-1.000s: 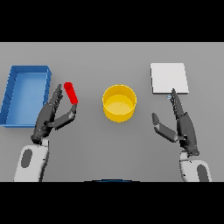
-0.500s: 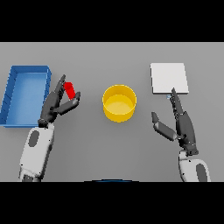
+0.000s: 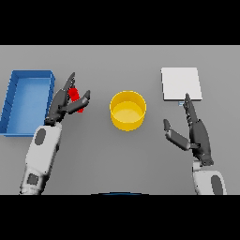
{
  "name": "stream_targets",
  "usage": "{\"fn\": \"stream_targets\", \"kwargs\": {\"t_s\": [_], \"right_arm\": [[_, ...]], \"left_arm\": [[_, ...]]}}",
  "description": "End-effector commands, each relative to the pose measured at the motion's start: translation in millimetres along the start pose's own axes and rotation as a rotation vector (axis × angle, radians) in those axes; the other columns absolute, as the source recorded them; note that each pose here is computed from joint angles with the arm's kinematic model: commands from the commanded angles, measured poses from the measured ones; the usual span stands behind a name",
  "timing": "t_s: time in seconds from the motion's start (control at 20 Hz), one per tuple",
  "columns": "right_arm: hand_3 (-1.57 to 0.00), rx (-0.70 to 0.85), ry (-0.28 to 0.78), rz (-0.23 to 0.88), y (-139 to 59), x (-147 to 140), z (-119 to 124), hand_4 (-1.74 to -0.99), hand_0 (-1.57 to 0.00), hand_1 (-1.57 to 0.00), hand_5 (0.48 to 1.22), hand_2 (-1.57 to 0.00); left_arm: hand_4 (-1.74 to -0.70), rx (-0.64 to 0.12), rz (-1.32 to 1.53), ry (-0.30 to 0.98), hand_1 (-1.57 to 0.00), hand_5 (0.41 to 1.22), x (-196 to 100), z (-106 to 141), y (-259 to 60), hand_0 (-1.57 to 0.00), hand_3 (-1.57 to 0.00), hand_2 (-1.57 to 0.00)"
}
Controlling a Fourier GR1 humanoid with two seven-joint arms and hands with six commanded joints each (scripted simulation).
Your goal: Pick up the red beaker and tilt it to pour out 1 green nut into yellow bowl. Pick up the yellow bowl and place it on the metallic measuring scale.
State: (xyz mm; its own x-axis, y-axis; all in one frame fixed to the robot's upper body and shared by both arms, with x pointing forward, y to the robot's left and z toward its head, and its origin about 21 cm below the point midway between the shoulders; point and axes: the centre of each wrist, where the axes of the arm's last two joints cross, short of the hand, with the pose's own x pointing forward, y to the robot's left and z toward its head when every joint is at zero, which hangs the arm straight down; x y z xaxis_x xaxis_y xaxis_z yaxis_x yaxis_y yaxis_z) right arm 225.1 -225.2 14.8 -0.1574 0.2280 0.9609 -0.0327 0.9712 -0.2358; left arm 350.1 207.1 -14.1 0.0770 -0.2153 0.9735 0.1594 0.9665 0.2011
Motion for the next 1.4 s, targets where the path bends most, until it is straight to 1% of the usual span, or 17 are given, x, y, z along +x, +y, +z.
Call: {"fn": "stream_targets", "kwargs": {"t_s": [0.0, 0.05, 0.1, 0.15, 0.2, 0.25, 0.3, 0.35, 0.45, 0.55, 0.65, 0.75, 0.85, 0.95, 1.05, 1.2, 1.35], "right_arm": [[0.0, -0.002, 0.019, -0.005, -2.1, -1, -2, -1.305, 0.0, 0.0, 0.681, 0.0], [0.0, 0.003, 0.015, -0.007, 2.7, -1, 1, -1.298, 0.0, 0.0, 0.682, 0.0], [0.0, 0.001, 0.008, 0.002, 0.5, 0, 1, -1.295, 0.0, 0.0, 0.683, 0.0], [0.0, 0.002, 0.011, 0.01, 0.8, -1, 0, -1.291, 0.0, 0.0, 0.684, 0.0], [0.0, -0.007, 0.004, 0.009, -2.5, 1, -2, -1.289, 0.0, 0.0, 0.684, 0.0], [0.0, -0.005, 0.014, 0.014, -1.5, -1, -1, -1.286, 0.0, 0.0, 0.685, 0.0], [0.0, 0.005, 0.012, 0.007, -1.7, -2, 0, -1.285, 0.0, 0.0, 0.683, 0.0], [0.0, 0.009, 0.012, 0.009, -4.0, -2, 0, -1.283, 0.0, 0.0, 0.683, 0.0], [0.0, 0.002, 0.018, 0.001, -2.5, -1, -2, -1.29, 0.0, 0.0, 0.684, 0.0], [0.0, 0.009, 0.011, 0.0, -1.9, -3, 1, -1.293, 0.0, 0.0, 0.682, 0.0], [0.0, 0.009, 0.014, -0.014, 0.6, -2, -3, -1.303, 0.0, 0.0, 0.682, 0.0], [0.0, 0.016, -0.005, 0.004, -0.7, -2, -2, -1.288, 0.0, 0.0, 0.679, 0.0], [0.0, 0.02, -0.002, 0.017, -0.1, -1, -5, -1.274, 0.0, 0.0, 0.674, 0.0], [0.0, 0.021, -0.003, 0.025, 0.0, -2, -4, -1.254, 0.0, 0.0, 0.667, 0.0], [0.0, 0.027, -0.001, 0.026, -1.8, -4, -5, -1.255, 0.0, 0.0, 0.672, 0.0], [0.0, 0.024, -0.019, 0.045, 4.7, -5, -3, -1.249, 0.0, 0.0, 0.679, 0.0], [0.0, 0.013, -0.002, 0.07, 5.4, -1, -6, -1.243, 0.0, 0.0, 0.691, 0.0]], "left_arm": [[-1.34, -0.007, -0.003, -0.021, 0.0, 0.725, 0, -3, -2, 0.0, 0.0, 0.0], [-1.36, -0.006, 0.009, -0.043, 0.0, 0.735, -2, -1, -5, 0.0, 0.0, 0.0], [-1.39, 0.005, 0.019, -0.043, 0.0, 0.752, -2, -4, -7, 0.0, 0.0, -0.03], [-1.42, 0.017, 0.033, -0.04, -0.08, 0.77, -2, -5, -6, -0.08, -0.08, -0.12], [-1.44, 0.022, 0.054, -0.023, -0.28, 0.795, -2, -8, -11, -0.25, -0.22, -0.31], [-1.44, 0.035, 0.067, -0.02, -0.48, 0.881, 0, -9, -13, -0.46, -0.49, -0.5], [-1.44, 0.053, 0.047, -0.019, -0.7, 0.949, 0, -9, -18, -0.68, -0.71, -0.71], [-1.44, 0.071, 0.022, -0.021, -0.87, 1.003, -2, -10, -19, -0.86, -0.88, -0.89], [-1.44, 0.075, 0.003, -0.072, -1.13, 1.082, -7, -9, -21, -1.12, -1.13, -1.13], [-1.45, 0.08, 0.004, -0.071, -1.29, 1.132, -5, -10, -22, -1.28, -1.29, -1.29], [-1.55, 0.094, 0.009, -0.091, -1.39, 1.129, -3, -12, -23, -1.38, -1.39, -1.39], [-1.62, 0.094, 0.029, -0.112, -1.45, 1.117, 0, -11, -26, -1.45, -1.45, -1.46], [-1.66, 0.101, 0.025, -0.128, -1.5, 1.108, 3, -9, -22, -1.49, -1.5, -1.5], [-1.69, 0.119, 0.015, -0.174, -1.52, 1.1, 15, -11, -19, -1.52, -1.52, -1.52], [-1.71, 0.124, -0.018, -0.214, -1.54, 1.097, 32, -10, -15, -1.54, -1.54, -1.54], [-1.72, 0.075, -0.142, -0.241, -1.56, 1.107, 56, -9, -17, -1.55, -1.56, -1.56], [-1.73, -0.022, -0.376, -0.221, -1.56, 1.121, 76, -15, -20, -1.56, -1.56, -1.56]]}}
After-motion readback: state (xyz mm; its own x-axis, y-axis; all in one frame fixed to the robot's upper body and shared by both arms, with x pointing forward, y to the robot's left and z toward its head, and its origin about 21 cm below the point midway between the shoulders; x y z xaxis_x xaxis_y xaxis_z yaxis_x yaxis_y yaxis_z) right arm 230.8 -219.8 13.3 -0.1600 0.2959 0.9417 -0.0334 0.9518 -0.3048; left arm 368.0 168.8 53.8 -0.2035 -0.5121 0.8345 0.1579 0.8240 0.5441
